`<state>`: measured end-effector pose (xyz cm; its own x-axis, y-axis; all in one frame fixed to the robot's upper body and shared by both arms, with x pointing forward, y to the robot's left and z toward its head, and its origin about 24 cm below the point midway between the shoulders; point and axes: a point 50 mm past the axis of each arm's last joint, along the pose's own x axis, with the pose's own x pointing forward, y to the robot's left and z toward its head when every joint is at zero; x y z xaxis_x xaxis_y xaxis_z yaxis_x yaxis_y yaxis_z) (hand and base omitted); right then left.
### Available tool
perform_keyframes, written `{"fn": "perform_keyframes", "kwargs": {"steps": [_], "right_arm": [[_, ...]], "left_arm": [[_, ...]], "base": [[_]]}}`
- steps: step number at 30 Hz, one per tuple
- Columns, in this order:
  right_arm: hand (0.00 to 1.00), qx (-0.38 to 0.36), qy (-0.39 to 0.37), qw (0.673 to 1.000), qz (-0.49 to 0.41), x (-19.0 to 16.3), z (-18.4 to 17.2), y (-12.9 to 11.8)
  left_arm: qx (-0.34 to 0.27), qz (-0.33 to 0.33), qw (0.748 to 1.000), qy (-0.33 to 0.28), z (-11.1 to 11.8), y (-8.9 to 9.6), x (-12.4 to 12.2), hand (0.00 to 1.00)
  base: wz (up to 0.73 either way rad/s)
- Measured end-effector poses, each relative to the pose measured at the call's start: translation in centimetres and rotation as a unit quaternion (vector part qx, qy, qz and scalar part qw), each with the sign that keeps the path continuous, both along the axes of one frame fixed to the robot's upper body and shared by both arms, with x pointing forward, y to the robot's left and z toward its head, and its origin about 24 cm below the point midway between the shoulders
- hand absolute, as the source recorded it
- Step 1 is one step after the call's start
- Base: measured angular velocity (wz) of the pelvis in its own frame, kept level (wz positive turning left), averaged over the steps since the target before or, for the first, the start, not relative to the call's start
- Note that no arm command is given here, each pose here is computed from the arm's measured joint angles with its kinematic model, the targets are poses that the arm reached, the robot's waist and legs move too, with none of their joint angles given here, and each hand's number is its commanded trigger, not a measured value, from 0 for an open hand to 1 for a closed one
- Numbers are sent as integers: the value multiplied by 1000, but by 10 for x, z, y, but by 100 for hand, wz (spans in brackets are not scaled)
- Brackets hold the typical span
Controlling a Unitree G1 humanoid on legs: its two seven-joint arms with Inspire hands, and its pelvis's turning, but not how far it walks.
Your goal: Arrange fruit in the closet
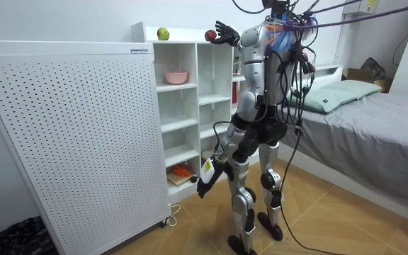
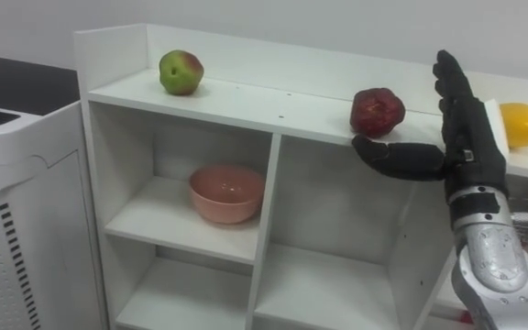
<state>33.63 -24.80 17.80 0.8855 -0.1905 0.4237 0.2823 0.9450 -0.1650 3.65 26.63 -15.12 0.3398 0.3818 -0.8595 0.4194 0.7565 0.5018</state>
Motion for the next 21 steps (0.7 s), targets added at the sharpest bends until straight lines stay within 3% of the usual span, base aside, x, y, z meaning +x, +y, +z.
{"fn": "perform_keyframes", "kwargs": {"steps": [17, 18, 19, 20, 21], "right_arm": [[0, -19, 10, 1000, 2, 1, -2, -3], [9, -21, 10, 1000, 1, 1, -2, -3], [50, -23, 10, 1000, 1, 1, -2, -3], [58, -24, 11, 1000, 1, 1, -2, -3], [75, -25, 11, 1000, 1, 1, -2, -3]], "left_arm": [[2, -2, 1000, -1, 1, 2, 2, 0], [2, -2, 1000, -1, 1, 2, 2, 0], [2, -2, 1000, -1, 1, 3, 2, 0], [2, -2, 1000, -1, 1, 3, 2, 0], [2, -2, 1000, 0, 1, 3, 1, 0]], "base": [[0], [0], [0], [0], [0]]}}
